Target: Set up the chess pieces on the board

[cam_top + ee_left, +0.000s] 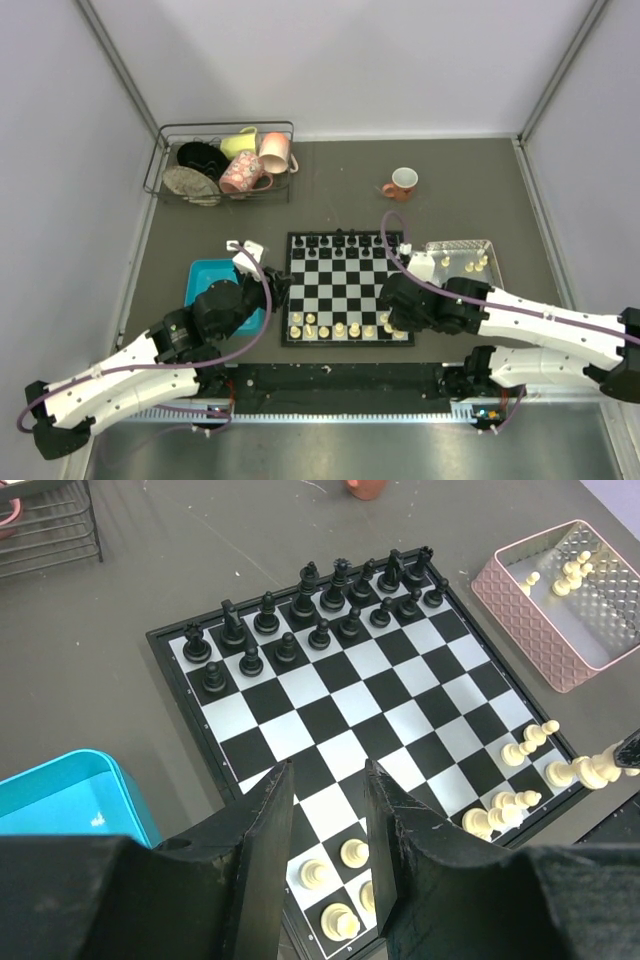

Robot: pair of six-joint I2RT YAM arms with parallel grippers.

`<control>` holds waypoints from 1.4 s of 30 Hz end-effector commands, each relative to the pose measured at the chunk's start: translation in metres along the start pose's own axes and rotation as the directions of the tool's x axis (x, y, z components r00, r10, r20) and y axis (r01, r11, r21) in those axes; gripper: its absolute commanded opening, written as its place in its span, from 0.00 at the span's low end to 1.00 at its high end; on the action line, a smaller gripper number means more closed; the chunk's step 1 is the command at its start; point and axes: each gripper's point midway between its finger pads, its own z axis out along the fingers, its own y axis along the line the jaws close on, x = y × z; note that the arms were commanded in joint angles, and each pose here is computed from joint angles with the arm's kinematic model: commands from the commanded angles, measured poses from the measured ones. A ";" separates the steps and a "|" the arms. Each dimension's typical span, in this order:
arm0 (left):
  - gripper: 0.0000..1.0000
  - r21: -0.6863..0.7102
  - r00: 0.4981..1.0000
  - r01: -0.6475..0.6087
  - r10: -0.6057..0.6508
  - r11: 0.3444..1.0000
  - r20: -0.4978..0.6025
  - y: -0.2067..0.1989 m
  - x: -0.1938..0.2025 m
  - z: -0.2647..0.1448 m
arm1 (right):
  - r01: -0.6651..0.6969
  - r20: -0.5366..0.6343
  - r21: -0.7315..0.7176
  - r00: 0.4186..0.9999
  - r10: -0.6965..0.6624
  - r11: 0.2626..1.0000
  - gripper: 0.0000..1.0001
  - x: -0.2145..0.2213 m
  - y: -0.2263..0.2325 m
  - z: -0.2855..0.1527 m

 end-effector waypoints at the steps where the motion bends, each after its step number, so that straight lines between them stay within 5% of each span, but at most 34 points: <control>1: 0.39 0.008 0.998 0.024 -0.024 1.000 0.059 -0.003 -0.015 0.002 | 0.019 0.040 -0.036 0.999 -0.017 0.999 0.00 -0.004 0.016 0.010; 42: 0.42 0.007 0.998 0.027 -0.027 1.000 0.064 -0.004 -0.020 0.001 | 0.046 -0.001 0.031 0.999 -0.046 0.998 0.00 0.022 0.002 0.053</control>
